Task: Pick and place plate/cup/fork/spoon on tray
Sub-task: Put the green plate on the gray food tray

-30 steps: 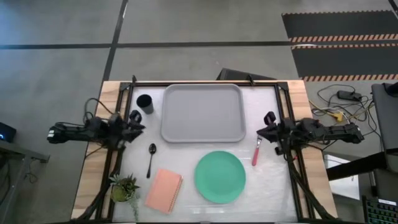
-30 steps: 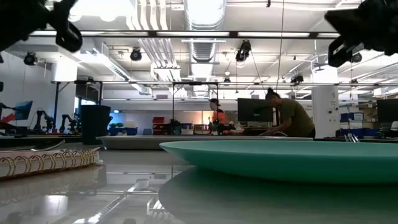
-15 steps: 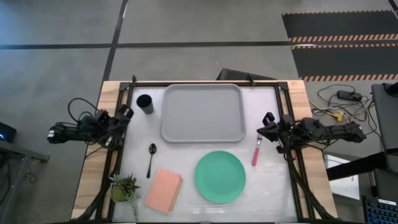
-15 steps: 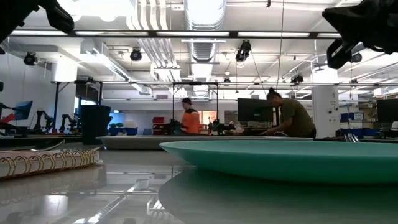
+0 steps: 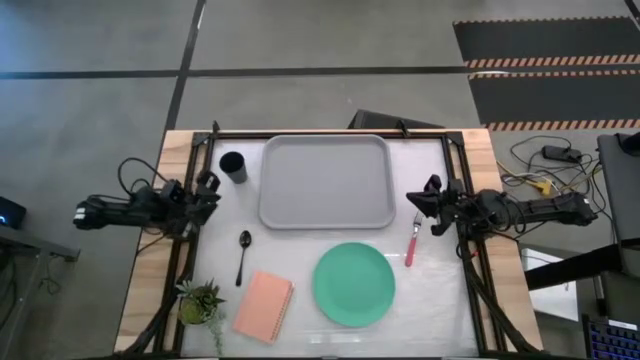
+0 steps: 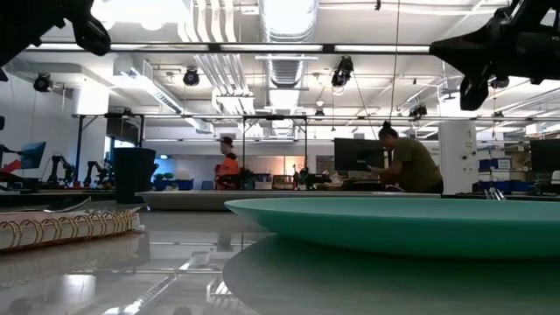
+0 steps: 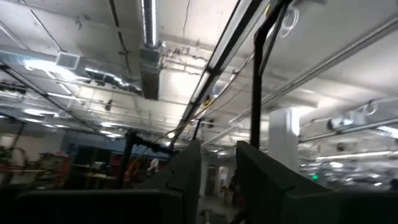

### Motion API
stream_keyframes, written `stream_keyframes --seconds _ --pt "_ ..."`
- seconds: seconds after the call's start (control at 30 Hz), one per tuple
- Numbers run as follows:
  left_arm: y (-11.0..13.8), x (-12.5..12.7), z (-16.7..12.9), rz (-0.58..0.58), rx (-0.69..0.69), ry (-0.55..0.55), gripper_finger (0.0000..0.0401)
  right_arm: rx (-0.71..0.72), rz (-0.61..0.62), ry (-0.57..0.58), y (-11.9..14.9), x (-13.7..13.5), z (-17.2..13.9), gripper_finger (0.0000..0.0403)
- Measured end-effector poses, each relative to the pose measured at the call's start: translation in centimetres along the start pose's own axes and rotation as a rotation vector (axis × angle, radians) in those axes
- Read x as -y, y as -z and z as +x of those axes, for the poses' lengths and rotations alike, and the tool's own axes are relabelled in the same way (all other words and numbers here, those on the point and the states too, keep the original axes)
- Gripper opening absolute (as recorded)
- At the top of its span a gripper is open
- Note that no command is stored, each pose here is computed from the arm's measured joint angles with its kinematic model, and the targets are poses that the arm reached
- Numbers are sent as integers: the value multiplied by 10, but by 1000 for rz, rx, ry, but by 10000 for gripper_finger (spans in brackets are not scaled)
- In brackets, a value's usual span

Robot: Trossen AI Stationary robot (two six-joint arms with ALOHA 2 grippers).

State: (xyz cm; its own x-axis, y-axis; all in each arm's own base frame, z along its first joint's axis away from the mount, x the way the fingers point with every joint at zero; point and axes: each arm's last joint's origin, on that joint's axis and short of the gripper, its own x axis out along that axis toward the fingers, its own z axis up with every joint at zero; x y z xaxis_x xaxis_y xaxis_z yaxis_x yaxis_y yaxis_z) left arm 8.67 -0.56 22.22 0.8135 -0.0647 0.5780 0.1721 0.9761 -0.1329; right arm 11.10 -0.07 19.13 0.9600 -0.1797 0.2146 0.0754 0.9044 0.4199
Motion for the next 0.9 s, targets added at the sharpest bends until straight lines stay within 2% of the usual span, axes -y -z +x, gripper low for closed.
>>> stream_keyframes --seconds 0.07,0.27,0.4,0.57,0.7,0.77,0.9 --pt "4 -2 2 6 -28 -45 83 8 -8 -9 -1 -1 3 9" --pt "17 -9 8 32 -123 -223 83 -147 -146 39 7 -5 25 9" --pt "24 -12 15 56 -189 -290 83 -200 -207 52 4 -11 44 9" --pt "26 -13 24 68 -233 -312 83 -272 -245 69 5 -17 68 9" --pt "25 -13 27 88 -217 -323 83 -389 -257 34 18 -20 85 9" --pt "24 -13 27 90 -202 -327 83 -395 -246 6 19 -27 97 9" --pt "23 -13 27 89 -193 -328 83 -555 -276 10 39 -34 111 9"
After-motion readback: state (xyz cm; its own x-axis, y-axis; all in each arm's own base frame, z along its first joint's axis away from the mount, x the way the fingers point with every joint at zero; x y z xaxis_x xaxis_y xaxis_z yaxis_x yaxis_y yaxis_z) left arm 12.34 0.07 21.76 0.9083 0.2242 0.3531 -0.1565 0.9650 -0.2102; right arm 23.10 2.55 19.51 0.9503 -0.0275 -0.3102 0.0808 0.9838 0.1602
